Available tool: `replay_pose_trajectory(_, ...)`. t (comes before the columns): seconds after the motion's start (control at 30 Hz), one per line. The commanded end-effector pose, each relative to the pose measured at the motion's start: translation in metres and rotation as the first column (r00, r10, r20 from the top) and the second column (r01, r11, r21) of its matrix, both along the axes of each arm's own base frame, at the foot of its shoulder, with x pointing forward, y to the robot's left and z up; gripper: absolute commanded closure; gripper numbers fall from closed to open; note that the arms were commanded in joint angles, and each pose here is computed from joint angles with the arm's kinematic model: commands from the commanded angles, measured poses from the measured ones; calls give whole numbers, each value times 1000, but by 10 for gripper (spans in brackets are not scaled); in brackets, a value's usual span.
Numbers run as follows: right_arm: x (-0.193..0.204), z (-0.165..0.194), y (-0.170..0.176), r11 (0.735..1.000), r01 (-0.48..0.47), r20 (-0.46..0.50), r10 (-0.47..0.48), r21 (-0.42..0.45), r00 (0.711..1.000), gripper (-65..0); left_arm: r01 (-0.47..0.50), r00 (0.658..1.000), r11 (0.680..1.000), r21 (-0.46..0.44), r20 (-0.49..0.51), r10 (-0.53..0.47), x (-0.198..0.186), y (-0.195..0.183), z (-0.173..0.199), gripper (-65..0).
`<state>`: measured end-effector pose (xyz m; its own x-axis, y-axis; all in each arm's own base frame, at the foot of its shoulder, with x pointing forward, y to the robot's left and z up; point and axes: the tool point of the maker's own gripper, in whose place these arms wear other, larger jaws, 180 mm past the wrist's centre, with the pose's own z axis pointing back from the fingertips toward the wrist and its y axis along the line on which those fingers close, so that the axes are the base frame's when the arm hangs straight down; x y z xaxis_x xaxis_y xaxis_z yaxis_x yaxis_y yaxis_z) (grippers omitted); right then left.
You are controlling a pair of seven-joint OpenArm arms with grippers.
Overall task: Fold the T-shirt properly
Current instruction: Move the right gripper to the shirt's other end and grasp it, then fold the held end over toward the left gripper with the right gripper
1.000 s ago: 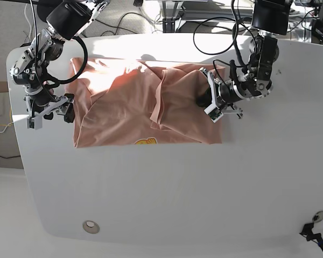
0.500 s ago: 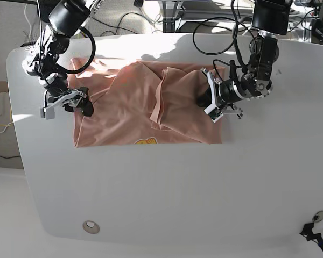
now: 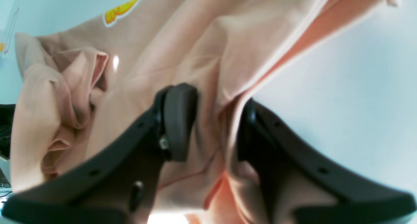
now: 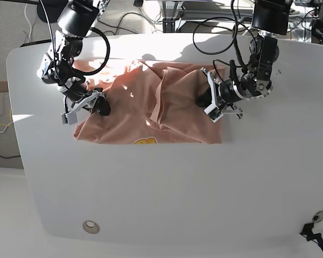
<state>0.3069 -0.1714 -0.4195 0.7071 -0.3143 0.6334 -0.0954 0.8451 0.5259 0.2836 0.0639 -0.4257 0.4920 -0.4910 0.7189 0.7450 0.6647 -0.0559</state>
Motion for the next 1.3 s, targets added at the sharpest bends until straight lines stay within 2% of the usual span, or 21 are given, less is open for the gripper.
replay_pose_trajectory(0.0, 6, 5, 3, 1000, -18, 19, 18, -14, 1000, -133, 12, 999, 996, 84, -32, -9, -6, 13, -11, 0)
replay_pose_trajectory(0.1, 6, 6, 10, 999, -42, 22, 43, -18, 999, 0, 11, 999, 997, 82, -34, -9, -6, 12, -11, 0)
replay_pose_trajectory(0.2, 11, 28, 7, 996, -48, 85, 54, -71, 995, 0, 11, 999, 996, 84, -35, -8, -6, 12, -12, 0)
replay_pose_trajectory(0.3, 13, 64, 17, 983, -95, 157, 120, -155, 980, 0, 11, 999, 996, 84, -35, -8, -6, 12, -12, 0)
replay_pose_trajectory(0.4, 13, 96, 39, 966, -139, 203, 184, -218, 962, 0, 11, 999, 996, 84, -35, -8, -6, 12, -12, 0)
replay_pose_trajectory(0.5, 12, 118, 68, 952, -193, 244, 250, -236, 937, 0, 12, 999, 996, 85, -34, -9, -6, 12, -12, 0)
replay_pose_trajectory(0.67, 8, 135, 134, 923, -327, 294, 377, -205, 878, 0, 11, 1000, 997, 82, -30, -9, -4, 11, -10, 0)
replay_pose_trajectory(0.8, 4, 151, 186, 890, -425, 342, 457, -168, 821, 0, 11, 1000, 997, 82, -28, -9, -3, 11, -10, 0)
replay_pose_trajectory(0.87, 7, 160, 201, 882, -446, 369, 470, -153, 802, 0, 13, 1000, 997, 82, -29, -10, -3, 10, -10, 0)
replay_pose_trajectory(0.97, 9, 163, 224, 854, -500, 378, 515, -145, 769, 0, 13, 1000, 997, 82, -29, -10, -3, 10, -10, 0)
replay_pose_trajectory(1.07, 6, 160, 239, 831, -540, 373, 547, -134, 749, 0, 12, 1000, 997, 82, -27, -10, -2, 10, -9, 0)
replay_pose_trajectory(1.13, 5, 159, 249, 826, -553, 389, 548, -113, 740, 0, 12, 1000, 996, 84, -27, -10, -2, 11, -9, 0)
replay_pose_trajectory(1.2, 0, 146, 259, 808, -582, 362, 571, -88, 737, 0, 12, 1000, 996, 84, -24, -10, -2, 11, -8, 0)
replay_pose_trajectory(1.27, -1, 137, 260, 806, -587, 341, 574, -75, 744, 0, 13, 1000, 997, 82, -22, -11, -1, 11, -7, 0)
